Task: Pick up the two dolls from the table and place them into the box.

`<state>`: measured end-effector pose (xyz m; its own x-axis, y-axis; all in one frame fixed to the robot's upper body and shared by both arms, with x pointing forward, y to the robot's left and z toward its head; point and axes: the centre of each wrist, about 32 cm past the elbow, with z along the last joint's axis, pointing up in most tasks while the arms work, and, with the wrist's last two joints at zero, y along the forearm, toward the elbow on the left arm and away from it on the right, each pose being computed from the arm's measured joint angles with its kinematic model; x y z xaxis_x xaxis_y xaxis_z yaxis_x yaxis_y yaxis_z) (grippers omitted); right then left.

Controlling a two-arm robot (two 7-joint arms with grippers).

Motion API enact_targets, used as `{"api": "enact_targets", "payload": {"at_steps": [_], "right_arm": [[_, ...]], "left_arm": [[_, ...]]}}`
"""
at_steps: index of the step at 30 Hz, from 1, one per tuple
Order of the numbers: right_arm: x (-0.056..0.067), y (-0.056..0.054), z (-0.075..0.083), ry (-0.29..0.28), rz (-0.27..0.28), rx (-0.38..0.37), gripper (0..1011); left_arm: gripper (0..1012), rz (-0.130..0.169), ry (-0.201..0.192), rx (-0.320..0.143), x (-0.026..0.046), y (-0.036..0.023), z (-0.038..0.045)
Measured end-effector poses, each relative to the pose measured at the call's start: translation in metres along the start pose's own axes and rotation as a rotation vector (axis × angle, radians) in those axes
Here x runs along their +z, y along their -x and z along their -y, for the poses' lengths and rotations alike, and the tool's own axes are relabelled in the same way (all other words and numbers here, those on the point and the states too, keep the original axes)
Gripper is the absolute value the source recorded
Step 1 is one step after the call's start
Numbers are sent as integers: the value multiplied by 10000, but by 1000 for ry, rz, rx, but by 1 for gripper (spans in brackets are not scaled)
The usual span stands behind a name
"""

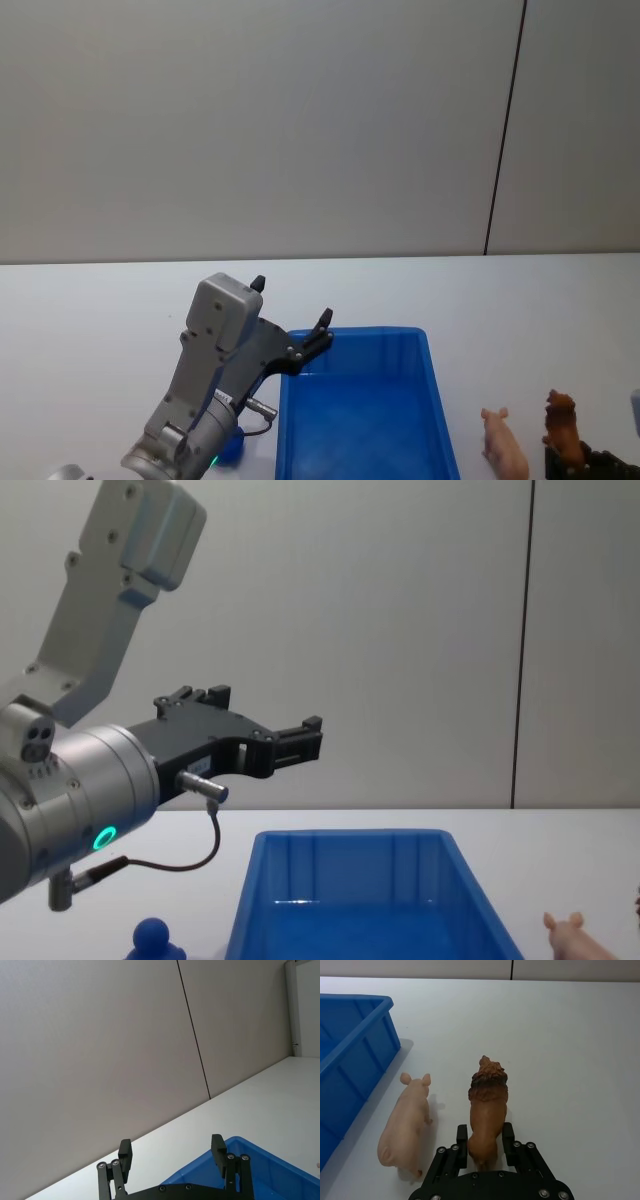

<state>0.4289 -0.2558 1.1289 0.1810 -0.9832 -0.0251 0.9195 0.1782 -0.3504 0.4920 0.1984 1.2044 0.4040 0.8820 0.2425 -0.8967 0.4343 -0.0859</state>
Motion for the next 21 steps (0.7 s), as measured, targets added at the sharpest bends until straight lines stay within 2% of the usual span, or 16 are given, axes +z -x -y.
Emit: {"api": "enact_targets", "payload": {"at_steps": [1,5,11,21], "right_arm": [[-1,8,-1,-1,1,0,389],[20,31,3,-16,9,1,304],[95,72,23,-60,29,8,298],[313,174,28,-149,67,87,298]], "left_arm": [[1001,0,0,0,0,0,0],[1001,0,0,0,0,0,0],[1001,0,0,0,0,0,0],[1001,0,0,0,0,0,0]]}}
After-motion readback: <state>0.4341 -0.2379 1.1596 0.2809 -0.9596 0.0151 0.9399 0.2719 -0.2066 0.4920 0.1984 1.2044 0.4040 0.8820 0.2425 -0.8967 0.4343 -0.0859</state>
